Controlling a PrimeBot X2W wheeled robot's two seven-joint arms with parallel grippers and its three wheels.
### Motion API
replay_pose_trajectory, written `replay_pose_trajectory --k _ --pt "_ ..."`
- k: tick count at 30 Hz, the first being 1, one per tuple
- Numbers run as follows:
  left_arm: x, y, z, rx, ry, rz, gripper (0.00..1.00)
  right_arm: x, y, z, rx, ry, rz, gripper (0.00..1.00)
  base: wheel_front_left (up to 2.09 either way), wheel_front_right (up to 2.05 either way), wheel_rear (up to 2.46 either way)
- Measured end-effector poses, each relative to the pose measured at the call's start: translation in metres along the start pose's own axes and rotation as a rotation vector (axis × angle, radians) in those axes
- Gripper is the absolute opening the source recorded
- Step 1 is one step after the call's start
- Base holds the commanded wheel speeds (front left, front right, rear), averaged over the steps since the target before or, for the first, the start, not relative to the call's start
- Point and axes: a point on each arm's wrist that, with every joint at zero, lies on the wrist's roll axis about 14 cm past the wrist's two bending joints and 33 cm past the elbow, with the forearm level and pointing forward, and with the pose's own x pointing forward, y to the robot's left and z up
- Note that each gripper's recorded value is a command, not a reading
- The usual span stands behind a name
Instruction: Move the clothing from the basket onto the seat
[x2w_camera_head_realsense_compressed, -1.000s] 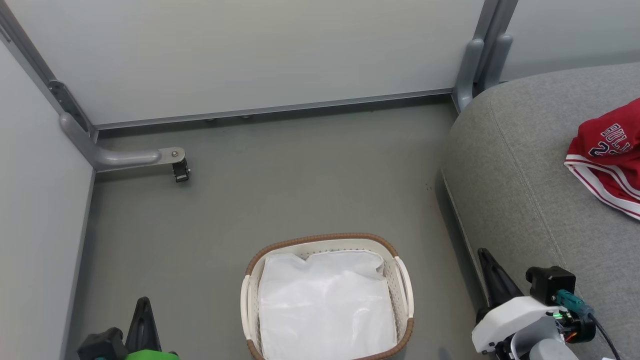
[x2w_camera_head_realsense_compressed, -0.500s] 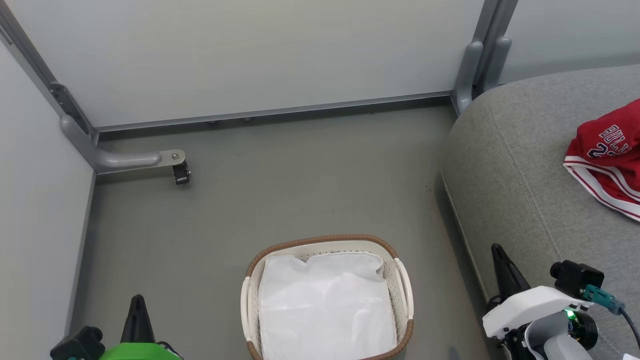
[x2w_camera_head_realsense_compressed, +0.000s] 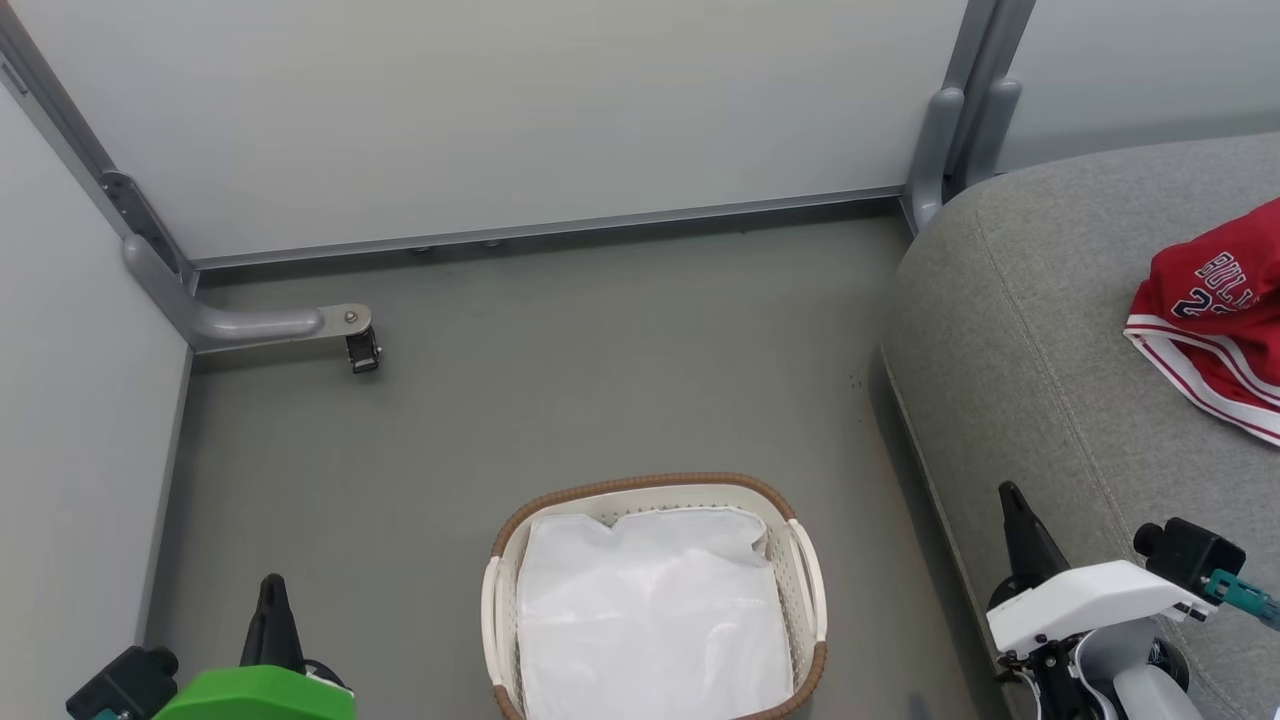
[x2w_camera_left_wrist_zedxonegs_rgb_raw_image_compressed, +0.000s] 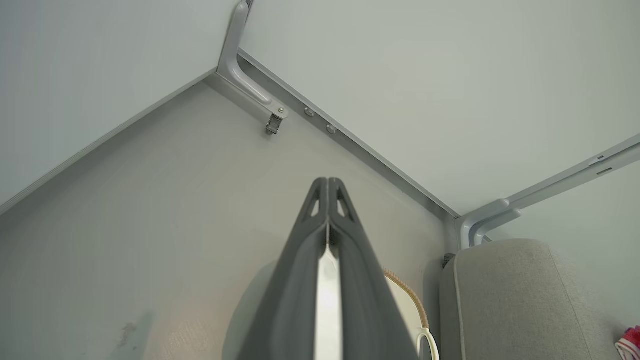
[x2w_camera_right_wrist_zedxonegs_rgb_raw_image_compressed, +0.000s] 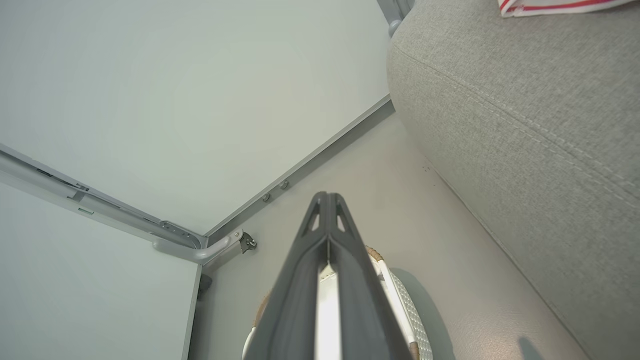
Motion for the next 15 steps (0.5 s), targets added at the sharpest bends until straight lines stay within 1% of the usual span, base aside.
replay_pose_trajectory --k 15 --pt "0.0051 -0.0097 0.0082 -0.197 0.002 -0.028 0.00 0.0001 -0.0010 0.0100 0.188 -0.016 -0.010 0.00 0.00 0.00 0.00"
